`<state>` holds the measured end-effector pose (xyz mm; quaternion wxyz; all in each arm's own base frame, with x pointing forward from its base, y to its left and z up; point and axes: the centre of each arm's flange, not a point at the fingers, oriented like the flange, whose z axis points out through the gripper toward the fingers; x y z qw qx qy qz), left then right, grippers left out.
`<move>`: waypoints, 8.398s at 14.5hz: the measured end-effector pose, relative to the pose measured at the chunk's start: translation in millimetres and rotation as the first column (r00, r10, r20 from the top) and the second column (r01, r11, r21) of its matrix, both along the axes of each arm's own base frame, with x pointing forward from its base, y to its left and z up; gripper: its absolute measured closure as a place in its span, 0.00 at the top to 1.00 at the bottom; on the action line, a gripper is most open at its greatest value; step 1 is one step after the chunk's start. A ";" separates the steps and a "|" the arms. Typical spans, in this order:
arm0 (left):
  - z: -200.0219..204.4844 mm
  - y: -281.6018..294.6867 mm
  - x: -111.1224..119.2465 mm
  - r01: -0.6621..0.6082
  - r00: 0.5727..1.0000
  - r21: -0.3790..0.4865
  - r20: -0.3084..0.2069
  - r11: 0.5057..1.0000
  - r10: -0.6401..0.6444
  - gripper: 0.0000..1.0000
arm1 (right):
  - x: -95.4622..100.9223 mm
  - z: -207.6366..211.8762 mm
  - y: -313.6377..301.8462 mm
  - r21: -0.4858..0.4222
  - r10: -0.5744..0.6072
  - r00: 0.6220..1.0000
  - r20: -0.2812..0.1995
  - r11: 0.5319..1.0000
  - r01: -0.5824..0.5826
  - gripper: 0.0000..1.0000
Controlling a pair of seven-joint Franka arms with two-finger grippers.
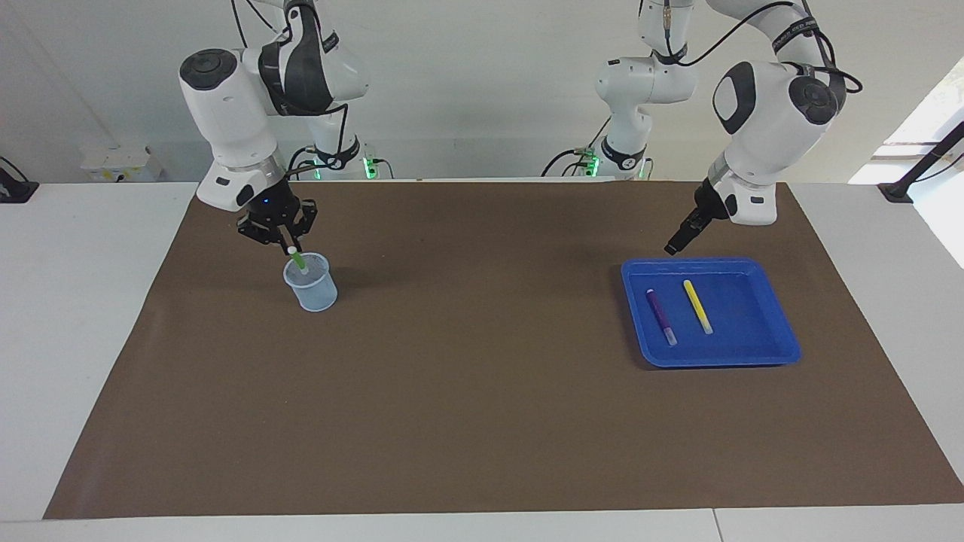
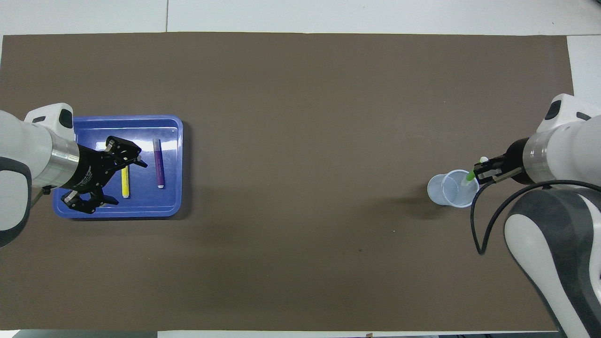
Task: Transfer and insert pens with both arms
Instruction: 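Grasp the yellow pen with the left gripper while the right gripper releases, then lift the yellow pen with the left gripper toward the right gripper, then grasp the yellow pen with the right gripper and open the left gripper, then insert the yellow pen into the cup while the left gripper returns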
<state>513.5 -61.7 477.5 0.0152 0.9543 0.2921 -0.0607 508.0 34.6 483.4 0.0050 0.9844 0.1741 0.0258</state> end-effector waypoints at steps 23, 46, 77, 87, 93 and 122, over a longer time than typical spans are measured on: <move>-180.8 65.1 61.7 0.589 0.808 0.005 -0.004 0.808 -0.589 0.84 | -11.6 119.2 11.3 0.513 -0.376 0.853 -0.362 0.683 0.519 1.00; -91.2 50.8 82.7 0.348 0.932 -0.084 -0.071 0.934 -0.354 0.17 | -12.5 133.7 121.0 0.460 -0.556 0.652 -0.515 0.462 0.758 1.00; 76.1 -248.2 -58.9 -0.889 0.403 -0.160 -0.719 0.430 0.566 0.17 | -59.7 134.3 238.1 0.429 -0.546 0.713 -0.440 0.569 0.701 1.00; 77.9 -248.1 -56.9 -0.901 0.381 -0.163 -0.741 0.402 0.553 0.17 | -45.3 135.4 229.4 0.500 -0.602 0.693 -0.397 0.491 0.713 0.69; 77.6 -247.4 -55.2 -0.908 0.372 -0.168 -0.746 0.384 0.553 0.17 | -45.3 135.3 229.4 0.499 -0.604 0.689 -0.399 0.488 0.717 0.44; 54.2 -126.4 -10.9 -0.702 0.711 -0.281 -0.321 0.654 0.625 1.00 | -9.2 146.7 58.9 0.087 0.014 0.999 -0.050 0.996 -0.010 0.18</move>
